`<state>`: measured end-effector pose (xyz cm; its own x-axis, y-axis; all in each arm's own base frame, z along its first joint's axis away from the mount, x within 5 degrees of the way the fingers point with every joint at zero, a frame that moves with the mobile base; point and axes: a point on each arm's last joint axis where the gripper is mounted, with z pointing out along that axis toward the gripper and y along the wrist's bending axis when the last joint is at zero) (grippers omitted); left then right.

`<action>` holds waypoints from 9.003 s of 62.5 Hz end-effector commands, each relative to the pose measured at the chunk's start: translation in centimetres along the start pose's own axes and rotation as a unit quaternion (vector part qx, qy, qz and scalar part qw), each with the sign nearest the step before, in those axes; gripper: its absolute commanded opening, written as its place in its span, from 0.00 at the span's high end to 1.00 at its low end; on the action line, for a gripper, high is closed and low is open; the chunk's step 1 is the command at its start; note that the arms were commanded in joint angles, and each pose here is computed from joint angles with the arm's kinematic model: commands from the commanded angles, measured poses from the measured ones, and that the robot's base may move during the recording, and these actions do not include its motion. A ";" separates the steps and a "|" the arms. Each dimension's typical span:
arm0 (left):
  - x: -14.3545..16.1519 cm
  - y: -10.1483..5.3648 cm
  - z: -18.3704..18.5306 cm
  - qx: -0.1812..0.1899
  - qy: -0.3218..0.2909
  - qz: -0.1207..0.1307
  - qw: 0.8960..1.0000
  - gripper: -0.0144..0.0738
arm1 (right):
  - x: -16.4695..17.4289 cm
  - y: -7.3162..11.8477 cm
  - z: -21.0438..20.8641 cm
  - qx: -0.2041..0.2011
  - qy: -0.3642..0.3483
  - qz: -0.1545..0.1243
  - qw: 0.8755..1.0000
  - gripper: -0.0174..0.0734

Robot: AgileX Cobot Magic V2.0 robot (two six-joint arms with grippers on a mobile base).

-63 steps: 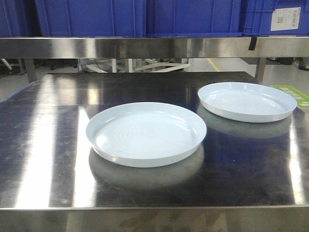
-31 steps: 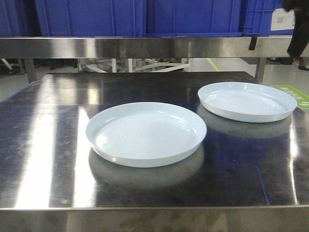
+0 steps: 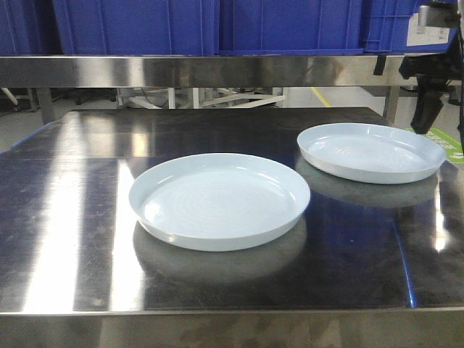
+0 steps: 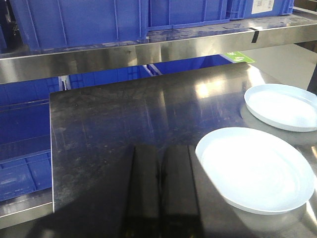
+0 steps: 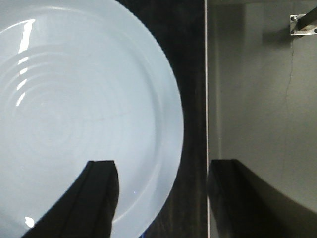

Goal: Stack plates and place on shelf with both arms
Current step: 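Move the right gripper to the rim of the other plate, then grasp the second plate rim with the right gripper and lift, then lower the held plate onto the centered plate and open the right gripper, then lower the right gripper to grip the rim of the plate stack, then lift the plate stack high with the right gripper, then drive the base to the shelf of blue bins holding the plates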

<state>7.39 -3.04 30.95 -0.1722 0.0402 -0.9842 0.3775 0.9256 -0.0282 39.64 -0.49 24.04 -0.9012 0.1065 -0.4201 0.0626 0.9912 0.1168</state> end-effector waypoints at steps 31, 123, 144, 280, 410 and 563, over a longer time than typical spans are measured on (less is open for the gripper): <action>-1.6 -0.1 -0.1 0.007 -0.052 -0.008 0.999 0.73 | -1.3 -0.1 0.8 0.002 -0.034 -0.015 0.999 0.52; -1.6 -0.1 -0.1 0.007 -0.052 -0.008 0.999 0.74 | 3.8 15.6 -7.5 -0.181 -0.010 -0.161 0.970 0.75; -1.6 -0.1 -0.1 0.007 -0.052 -0.008 0.999 0.74 | 4.0 16.0 -1.8 -0.166 0.042 -0.152 0.973 0.75; -1.6 -0.1 -0.1 0.006 -0.052 -0.004 0.999 0.74 | 6.1 15.4 0.4 -0.162 0.057 -0.117 0.978 0.35; -1.6 -0.1 -0.1 0.006 -0.052 -0.003 0.999 0.74 | 18.0 7.2 -23.5 -0.229 -0.379 -0.119 0.889 0.75; -1.6 -0.1 -0.1 0.008 -0.052 -0.008 0.999 0.74 | 18.0 7.1 -23.5 -0.229 -0.381 -0.118 0.888 0.75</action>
<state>7.38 -3.06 30.95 -0.1732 0.0382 -0.9841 0.3792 0.9248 -0.0308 13.79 6.87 36.47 -0.4160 0.0288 -0.9089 -0.4272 0.8762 0.2233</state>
